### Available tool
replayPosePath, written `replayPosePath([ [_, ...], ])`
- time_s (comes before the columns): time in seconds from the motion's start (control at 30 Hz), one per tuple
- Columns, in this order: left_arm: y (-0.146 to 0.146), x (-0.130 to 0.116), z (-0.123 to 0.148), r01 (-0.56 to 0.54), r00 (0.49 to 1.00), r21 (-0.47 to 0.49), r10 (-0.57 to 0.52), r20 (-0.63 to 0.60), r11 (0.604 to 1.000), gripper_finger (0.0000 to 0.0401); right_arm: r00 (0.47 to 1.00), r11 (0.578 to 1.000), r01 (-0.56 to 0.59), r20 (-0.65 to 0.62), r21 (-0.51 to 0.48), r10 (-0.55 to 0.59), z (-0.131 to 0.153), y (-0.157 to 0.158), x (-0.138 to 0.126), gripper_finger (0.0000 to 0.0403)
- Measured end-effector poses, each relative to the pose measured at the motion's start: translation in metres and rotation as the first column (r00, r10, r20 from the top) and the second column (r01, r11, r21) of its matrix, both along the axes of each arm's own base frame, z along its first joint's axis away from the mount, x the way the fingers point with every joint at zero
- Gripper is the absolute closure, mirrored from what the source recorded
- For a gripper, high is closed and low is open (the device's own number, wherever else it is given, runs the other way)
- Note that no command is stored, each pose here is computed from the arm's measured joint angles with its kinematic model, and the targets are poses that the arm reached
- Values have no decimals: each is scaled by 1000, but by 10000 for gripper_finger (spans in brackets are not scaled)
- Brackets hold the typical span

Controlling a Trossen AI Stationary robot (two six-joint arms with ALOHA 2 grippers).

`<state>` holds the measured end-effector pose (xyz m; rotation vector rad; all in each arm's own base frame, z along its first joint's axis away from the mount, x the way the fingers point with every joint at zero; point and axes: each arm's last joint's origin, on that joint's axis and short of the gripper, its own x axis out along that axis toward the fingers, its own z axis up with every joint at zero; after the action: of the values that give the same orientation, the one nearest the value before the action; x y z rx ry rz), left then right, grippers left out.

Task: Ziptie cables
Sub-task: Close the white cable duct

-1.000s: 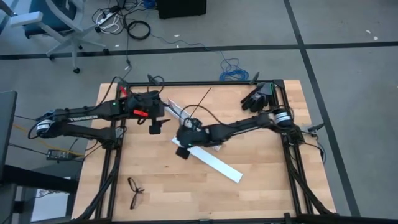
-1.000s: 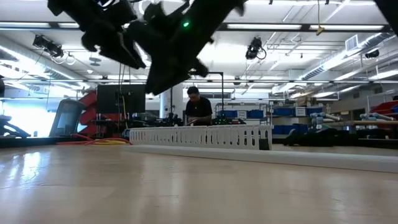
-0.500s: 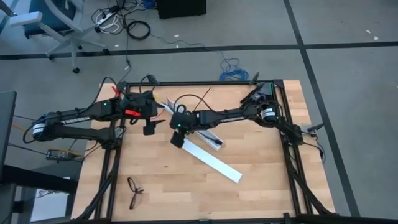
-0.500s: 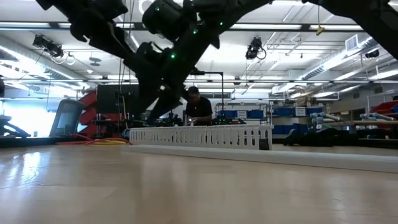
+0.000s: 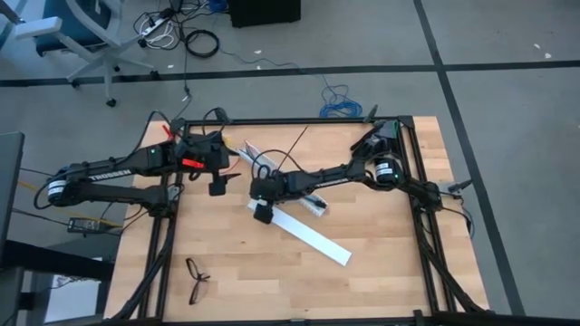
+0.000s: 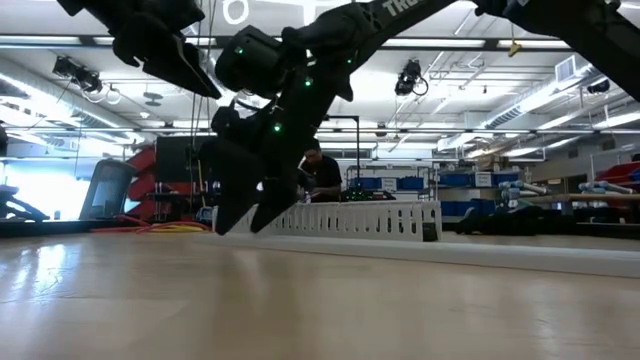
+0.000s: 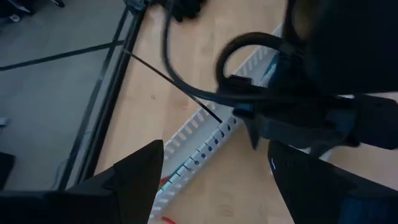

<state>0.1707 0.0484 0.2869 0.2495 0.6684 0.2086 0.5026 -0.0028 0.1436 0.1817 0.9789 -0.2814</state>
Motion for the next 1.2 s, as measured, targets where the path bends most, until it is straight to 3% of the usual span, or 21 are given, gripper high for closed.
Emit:
replayPosePath([
  [0.2, 1, 1, 1, -3, 1000, 4, 3, 13, 1000, 101, 1000, 999, 1, -1, 54, -1, -8, 9, 2, 85],
  [0.6, 1, 1, 1, -4, 1000, 3, 4, 9, 1000, 101, 998, 996, -9, 61, 92, 3, 9, 21, 2, 85],
  [0.9, 1, 1, 1, -4, 1000, 3, 4, 12, 1000, 101, 998, 997, -41, 53, 70, 38, 6, 46, 1, 87],
  [1.07, 1, 1, 1, -14, 1000, -12, 14, 18, 1000, 101, 999, 999, 39, -32, -2, -39, -7, 46, -5, 93],
  [1.2, 1, 1, 1, -9, 1000, -17, 10, 25, 1000, 101, 997, 998, 56, -58, 14, -55, -12, 46, -6, 95],
])
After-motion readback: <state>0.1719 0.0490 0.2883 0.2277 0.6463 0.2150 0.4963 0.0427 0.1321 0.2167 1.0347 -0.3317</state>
